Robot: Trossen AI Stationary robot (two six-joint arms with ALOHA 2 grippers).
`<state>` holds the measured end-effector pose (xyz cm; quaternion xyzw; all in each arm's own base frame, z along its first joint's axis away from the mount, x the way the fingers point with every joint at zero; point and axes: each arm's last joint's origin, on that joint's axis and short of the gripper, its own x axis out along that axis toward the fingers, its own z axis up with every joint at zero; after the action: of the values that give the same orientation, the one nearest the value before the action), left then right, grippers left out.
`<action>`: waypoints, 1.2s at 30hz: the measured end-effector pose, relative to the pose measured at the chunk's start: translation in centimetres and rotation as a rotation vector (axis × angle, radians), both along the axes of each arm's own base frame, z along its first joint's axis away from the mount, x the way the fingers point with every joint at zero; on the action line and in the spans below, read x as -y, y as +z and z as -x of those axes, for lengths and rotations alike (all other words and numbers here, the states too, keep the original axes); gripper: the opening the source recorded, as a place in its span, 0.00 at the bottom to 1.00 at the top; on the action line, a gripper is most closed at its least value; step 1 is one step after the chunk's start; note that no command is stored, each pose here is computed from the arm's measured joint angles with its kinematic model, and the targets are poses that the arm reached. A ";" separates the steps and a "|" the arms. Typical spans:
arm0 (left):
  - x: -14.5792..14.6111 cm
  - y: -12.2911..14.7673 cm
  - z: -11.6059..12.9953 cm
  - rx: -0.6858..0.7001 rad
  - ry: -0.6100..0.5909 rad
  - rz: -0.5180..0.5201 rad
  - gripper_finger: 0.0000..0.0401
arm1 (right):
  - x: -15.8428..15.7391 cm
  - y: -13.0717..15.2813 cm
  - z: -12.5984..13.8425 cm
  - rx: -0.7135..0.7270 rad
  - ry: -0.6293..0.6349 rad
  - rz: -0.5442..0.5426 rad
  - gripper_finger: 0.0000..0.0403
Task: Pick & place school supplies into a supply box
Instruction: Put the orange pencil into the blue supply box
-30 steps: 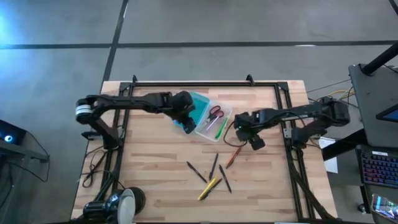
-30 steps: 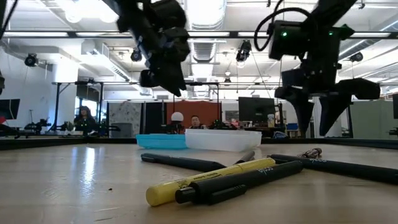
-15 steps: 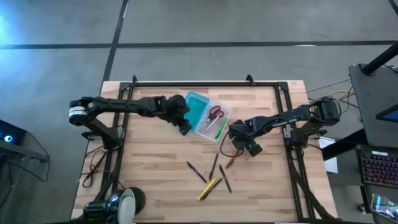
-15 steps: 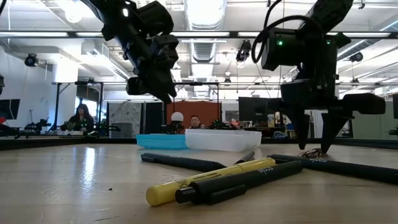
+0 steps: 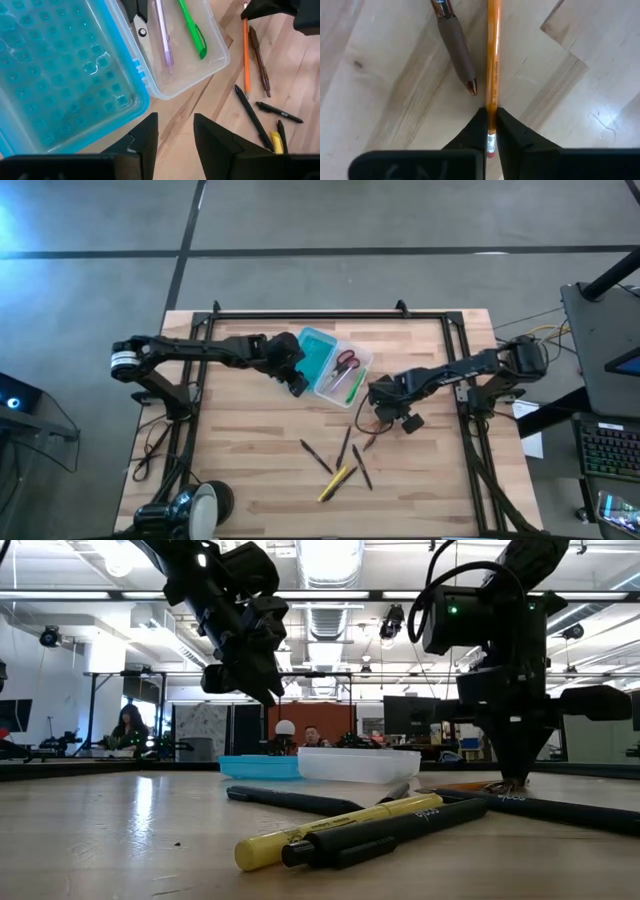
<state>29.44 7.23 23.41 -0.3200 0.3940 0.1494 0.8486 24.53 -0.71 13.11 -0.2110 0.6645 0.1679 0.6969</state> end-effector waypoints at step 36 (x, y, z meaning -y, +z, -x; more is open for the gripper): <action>0.9 3.7 1.3 0.132 0.018 -0.007 0.27 | 8.7 3.7 -9.3 0.089 0.065 0.419 0.03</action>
<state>28.14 6.29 27.12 -0.3295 0.3336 0.1369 0.8726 33.82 -9.45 16.77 -0.3798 0.6462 0.0392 0.6608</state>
